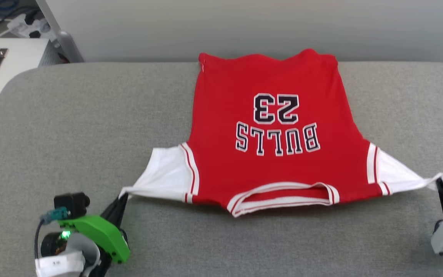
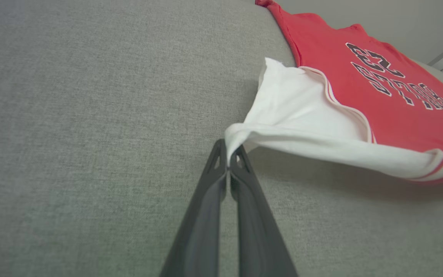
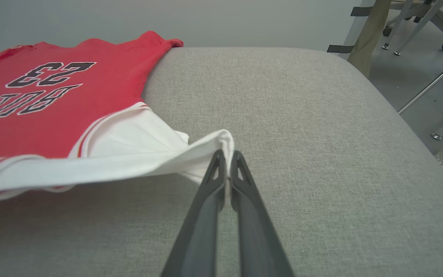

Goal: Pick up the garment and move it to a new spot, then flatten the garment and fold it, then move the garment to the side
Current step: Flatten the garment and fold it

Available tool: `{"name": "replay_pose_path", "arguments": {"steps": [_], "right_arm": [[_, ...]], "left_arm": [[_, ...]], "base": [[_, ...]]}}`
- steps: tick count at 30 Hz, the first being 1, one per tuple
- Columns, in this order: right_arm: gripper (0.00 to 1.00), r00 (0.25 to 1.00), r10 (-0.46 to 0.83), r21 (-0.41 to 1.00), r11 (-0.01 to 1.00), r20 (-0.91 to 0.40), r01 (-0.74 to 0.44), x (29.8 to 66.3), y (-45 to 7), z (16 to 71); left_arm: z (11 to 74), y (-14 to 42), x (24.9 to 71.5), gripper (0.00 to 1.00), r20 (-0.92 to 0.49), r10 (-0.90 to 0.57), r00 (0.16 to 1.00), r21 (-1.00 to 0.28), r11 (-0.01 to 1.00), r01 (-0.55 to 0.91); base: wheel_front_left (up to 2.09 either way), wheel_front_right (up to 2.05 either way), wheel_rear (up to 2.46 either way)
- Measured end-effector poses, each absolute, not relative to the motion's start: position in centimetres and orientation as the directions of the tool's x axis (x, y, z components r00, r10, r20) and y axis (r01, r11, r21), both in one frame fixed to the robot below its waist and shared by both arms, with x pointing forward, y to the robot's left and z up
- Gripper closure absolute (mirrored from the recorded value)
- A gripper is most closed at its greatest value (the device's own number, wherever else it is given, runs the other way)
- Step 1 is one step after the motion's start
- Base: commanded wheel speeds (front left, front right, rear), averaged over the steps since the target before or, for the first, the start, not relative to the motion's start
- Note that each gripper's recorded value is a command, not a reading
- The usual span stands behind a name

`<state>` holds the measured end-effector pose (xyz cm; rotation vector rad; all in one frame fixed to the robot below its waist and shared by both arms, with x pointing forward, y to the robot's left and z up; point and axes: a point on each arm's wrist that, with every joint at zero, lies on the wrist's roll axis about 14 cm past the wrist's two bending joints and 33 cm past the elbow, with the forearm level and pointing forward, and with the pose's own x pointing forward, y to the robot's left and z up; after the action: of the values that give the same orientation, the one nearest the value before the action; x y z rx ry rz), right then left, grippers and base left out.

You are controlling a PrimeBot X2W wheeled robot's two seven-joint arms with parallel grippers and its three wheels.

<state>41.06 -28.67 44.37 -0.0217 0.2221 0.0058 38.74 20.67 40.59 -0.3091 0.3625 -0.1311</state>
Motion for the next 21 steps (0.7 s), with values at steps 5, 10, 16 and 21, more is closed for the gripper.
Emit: {"name": "replay_pose_path", "arguments": {"steps": [5,10,16,21], "right_arm": [[1.0,0.971,0.017,-0.024,0.999,-0.237,-0.023,38.1,-28.5,44.0],[1.0,0.962,0.027,-0.016,0.999,-0.273,-0.033,34.6,-28.4,43.4],[1.0,0.957,0.025,-0.003,1.0,-0.289,-0.026,33.0,-28.6,43.6],[0.17,0.938,0.045,0.002,0.999,-0.343,-0.048,32.7,-28.1,43.5]], "left_arm": [[40.1,20.2,36.1,1.0,-0.343,-0.207,0.916,-0.317,0.944,0.095],[40.2,20.3,33.7,1.0,-0.35,-0.22,0.911,-0.315,0.943,0.107],[40.6,19.4,32.8,1.0,-0.354,-0.24,0.904,-0.323,0.938,0.123],[40.6,17.7,32.5,1.0,-0.384,-0.285,0.878,-0.357,0.923,0.144]], "base": [[0.0,0.0,0.0],[0.0,0.0,0.0],[0.0,0.0,0.0],[0.0,0.0,0.0]]}}
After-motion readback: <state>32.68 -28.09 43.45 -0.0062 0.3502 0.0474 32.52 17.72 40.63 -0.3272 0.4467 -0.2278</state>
